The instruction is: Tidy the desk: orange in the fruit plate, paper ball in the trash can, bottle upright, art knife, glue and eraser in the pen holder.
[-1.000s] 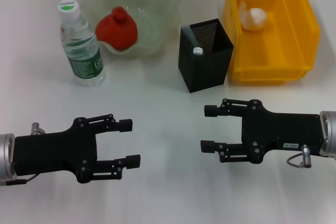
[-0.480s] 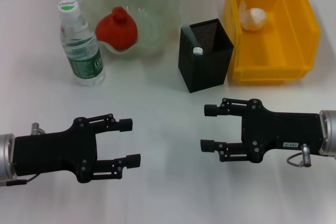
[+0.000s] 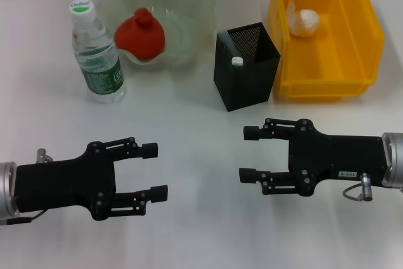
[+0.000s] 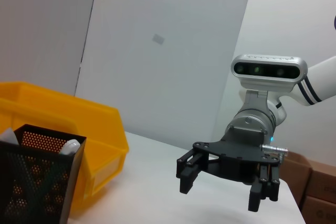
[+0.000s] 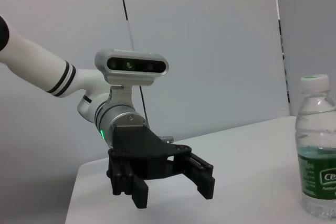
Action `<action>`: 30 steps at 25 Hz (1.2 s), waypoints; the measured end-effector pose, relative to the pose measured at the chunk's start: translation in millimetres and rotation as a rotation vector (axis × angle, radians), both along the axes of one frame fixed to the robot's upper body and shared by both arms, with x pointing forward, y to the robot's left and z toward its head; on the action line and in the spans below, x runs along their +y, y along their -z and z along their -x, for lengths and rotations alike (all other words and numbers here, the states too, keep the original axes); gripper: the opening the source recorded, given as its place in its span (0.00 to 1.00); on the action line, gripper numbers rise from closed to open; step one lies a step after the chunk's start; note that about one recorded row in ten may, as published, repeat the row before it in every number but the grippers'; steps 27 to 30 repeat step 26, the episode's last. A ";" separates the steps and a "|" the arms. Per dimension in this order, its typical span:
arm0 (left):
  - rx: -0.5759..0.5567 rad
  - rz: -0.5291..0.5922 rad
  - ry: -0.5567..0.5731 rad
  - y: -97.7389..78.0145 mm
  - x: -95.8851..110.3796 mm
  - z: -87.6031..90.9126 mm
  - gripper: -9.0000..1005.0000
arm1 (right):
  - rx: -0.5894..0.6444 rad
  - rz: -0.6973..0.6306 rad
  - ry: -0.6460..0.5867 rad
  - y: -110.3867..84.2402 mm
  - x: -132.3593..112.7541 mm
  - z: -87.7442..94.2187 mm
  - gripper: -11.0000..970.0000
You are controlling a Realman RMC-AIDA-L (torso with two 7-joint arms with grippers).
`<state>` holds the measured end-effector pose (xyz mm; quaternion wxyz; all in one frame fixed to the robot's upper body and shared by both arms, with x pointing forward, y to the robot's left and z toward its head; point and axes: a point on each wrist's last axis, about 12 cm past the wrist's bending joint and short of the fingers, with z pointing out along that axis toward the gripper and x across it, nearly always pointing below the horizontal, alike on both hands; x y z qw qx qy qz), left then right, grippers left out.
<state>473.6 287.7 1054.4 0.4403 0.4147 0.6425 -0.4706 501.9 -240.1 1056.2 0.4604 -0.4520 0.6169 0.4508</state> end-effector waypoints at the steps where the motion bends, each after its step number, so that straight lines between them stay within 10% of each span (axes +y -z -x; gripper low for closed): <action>1: 0.001 0.000 -0.002 0.2 0.3 0.3 0.78 | 0.000 0.000 0.000 0.0 0.0 0.0 0.78; 30: -0.004 0.003 -0.015 0.6 1.1 0.4 0.78 | 0.010 -0.003 0.001 0.2 0.1 0.3 0.78</action>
